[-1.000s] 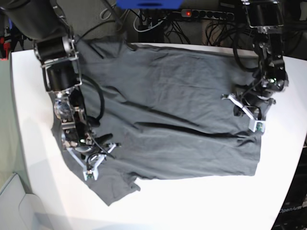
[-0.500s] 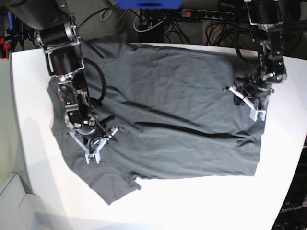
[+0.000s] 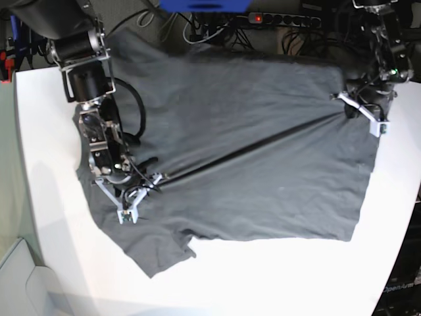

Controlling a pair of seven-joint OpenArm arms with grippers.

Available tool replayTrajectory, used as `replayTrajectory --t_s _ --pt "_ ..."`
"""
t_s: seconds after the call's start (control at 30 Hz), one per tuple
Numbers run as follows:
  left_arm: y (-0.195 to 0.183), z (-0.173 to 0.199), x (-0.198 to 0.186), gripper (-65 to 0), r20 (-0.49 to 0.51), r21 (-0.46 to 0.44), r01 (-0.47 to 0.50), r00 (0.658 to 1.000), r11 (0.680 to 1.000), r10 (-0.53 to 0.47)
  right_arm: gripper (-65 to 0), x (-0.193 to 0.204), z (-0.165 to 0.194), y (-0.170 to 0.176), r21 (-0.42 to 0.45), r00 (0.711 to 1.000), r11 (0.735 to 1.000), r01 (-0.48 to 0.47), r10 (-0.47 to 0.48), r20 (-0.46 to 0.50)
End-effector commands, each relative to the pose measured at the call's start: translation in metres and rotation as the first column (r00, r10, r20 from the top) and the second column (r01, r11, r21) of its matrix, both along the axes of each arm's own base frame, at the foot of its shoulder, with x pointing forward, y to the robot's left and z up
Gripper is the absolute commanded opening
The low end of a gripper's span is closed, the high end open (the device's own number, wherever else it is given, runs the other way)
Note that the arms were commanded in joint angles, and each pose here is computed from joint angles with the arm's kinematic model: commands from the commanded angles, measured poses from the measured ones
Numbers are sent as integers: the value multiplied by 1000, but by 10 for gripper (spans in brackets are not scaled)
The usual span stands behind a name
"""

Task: Layout the t-shirt on the table in an organized manner, then fold the t-shirt properly
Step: 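Pull the shirt taut between both grippers, smoothing the body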

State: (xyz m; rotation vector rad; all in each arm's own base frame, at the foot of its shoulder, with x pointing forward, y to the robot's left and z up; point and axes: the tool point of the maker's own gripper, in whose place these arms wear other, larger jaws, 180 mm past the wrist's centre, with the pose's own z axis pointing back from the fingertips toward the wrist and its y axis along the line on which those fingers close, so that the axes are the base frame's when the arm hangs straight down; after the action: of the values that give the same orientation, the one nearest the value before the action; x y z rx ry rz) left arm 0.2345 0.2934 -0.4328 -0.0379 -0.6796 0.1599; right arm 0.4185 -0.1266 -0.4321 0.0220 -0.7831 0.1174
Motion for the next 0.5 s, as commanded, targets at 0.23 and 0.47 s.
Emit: replayTrajectory --t_s 0.23,0.47 --pt "20 0 -8 -646 -58 60 -29 998 998 33 -650 -19 -15 0 -1 997 1000 -2 2 -71" --pt "0 31 12 -646 24 61 0 1000 998 -2 -650 -23 -19 -10 -18 997 1000 3 -4 -80"
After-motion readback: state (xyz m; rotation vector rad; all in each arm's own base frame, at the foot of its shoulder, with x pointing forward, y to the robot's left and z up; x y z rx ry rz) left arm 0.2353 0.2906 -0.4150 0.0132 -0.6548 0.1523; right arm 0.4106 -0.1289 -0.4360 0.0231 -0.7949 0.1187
